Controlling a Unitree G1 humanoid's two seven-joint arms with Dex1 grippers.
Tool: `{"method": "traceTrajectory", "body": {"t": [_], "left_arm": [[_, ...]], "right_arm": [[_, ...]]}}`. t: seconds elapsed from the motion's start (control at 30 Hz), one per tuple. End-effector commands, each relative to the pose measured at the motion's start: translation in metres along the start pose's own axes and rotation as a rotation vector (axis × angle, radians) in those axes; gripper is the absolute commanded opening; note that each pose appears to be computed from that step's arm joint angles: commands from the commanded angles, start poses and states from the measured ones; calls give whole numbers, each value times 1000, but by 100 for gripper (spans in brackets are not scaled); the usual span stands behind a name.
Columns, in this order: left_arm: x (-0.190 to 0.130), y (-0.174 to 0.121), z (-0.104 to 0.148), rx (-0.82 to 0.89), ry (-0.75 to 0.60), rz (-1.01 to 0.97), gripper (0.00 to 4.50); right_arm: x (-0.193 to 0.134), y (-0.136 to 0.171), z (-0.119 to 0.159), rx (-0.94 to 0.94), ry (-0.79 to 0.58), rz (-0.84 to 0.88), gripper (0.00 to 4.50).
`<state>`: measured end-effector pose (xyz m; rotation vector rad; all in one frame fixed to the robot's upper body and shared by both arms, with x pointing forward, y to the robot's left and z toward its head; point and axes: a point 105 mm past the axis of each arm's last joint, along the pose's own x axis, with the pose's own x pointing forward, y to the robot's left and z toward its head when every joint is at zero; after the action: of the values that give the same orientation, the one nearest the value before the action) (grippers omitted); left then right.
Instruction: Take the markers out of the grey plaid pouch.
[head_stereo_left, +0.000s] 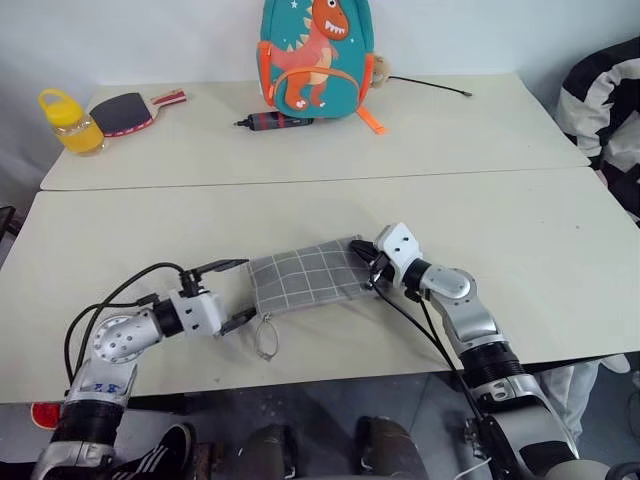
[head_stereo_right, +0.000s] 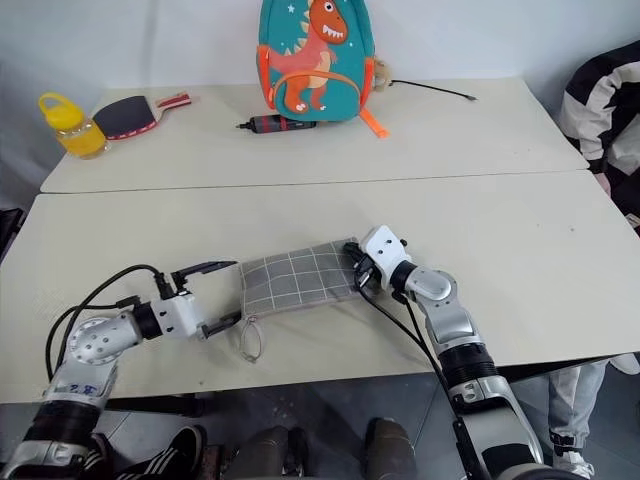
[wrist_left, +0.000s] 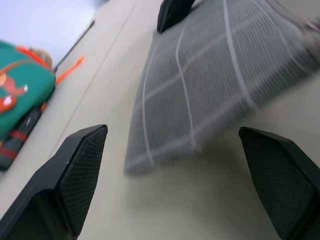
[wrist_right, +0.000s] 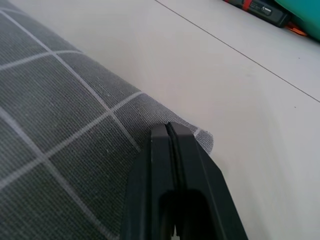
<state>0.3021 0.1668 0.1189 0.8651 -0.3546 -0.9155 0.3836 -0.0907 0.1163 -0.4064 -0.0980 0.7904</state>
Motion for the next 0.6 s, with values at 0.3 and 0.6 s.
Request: {"method": "traceTrajectory", "body": {"t": [0.3, 0.6], "left_arm": [[6, -5, 1, -17, -35, -43, 182], [-4, 0, 0, -26, -13, 5, 3]], "right_arm": [[-8, -5, 2, -16, -6, -28, 0], [-5, -11, 24, -6, -72, -17, 0]]}}
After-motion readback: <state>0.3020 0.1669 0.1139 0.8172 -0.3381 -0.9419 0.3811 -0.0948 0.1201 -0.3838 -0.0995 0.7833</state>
